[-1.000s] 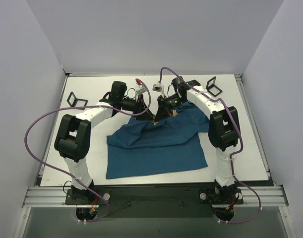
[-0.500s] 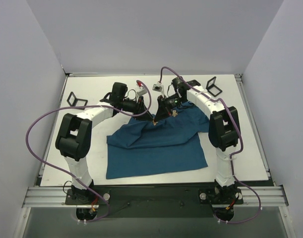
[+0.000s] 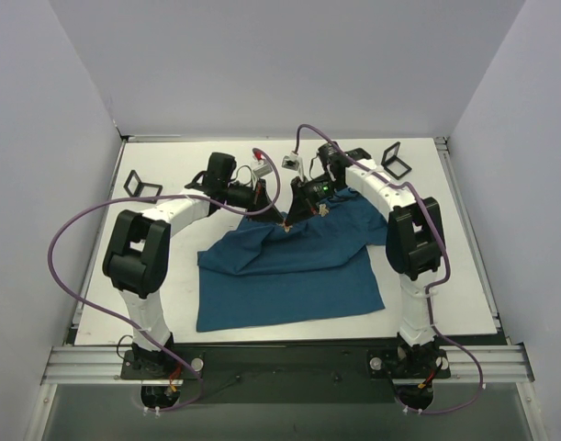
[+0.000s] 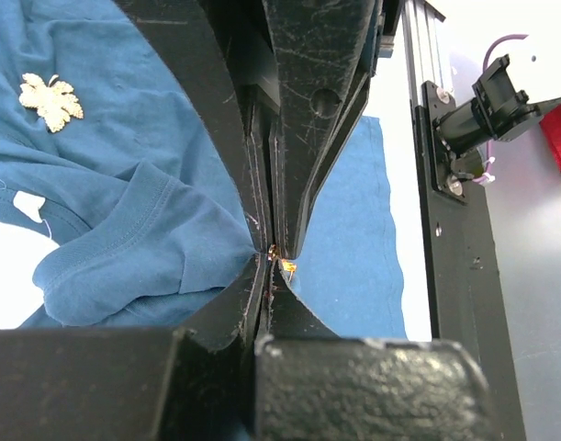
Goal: Remove the brooch from the garment
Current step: Pass from the right arm to the left, then pass from the left arm to the right, then open the brooch over the flattened clothing.
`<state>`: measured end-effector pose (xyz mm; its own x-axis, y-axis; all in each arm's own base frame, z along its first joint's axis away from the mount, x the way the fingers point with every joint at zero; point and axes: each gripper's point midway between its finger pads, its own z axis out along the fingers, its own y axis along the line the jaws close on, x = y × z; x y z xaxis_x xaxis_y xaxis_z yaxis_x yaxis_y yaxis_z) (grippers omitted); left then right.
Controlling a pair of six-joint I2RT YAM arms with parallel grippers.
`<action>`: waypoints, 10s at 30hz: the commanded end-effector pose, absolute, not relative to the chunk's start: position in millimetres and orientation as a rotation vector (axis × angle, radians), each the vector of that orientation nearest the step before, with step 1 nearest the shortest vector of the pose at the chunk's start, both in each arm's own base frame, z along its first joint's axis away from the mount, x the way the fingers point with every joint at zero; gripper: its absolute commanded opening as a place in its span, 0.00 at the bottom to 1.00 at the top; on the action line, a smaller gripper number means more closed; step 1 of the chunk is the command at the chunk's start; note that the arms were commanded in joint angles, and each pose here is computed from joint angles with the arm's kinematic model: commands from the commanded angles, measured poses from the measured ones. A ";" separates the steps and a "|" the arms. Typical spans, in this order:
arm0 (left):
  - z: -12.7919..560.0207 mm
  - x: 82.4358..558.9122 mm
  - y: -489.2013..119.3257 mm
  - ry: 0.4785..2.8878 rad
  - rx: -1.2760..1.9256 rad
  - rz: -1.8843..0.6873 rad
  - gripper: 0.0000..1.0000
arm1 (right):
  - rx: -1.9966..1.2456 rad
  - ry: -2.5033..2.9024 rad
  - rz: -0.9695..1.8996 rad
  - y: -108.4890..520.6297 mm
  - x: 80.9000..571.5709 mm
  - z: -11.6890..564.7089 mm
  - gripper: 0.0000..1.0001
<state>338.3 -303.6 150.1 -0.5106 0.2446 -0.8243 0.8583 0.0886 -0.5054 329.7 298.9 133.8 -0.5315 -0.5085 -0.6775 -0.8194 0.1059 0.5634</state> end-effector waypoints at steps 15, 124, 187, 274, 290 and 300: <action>211.6 342.3 -290.0 1.558 0.692 -1.671 0.00 | -1.174 1.938 1.483 281.4 336.1 195.0 0.36; 208.2 367.6 -277.9 1.587 0.407 -1.609 0.00 | -0.897 1.691 1.585 312.4 352.3 205.3 0.08; 251.8 376.5 -265.0 1.626 0.964 -0.635 0.97 | -1.123 2.097 1.041 253.7 338.3 186.4 0.00; 182.8 305.6 -317.2 1.559 1.022 -1.215 0.97 | -1.223 2.066 1.397 285.2 285.4 188.8 0.00; 175.6 300.4 -320.3 1.573 1.053 -1.265 0.86 | -1.218 2.023 1.454 285.5 279.3 203.1 0.00; 171.2 301.5 -321.2 1.590 1.049 -1.274 0.79 | -1.216 2.021 1.470 285.9 277.7 203.5 0.00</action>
<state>297.7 -319.4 160.3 -0.3505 0.1224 -0.9285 0.9300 0.1624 -0.3297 286.1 282.7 169.8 -0.6017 -0.4636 -0.6504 -0.7806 0.1690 0.6017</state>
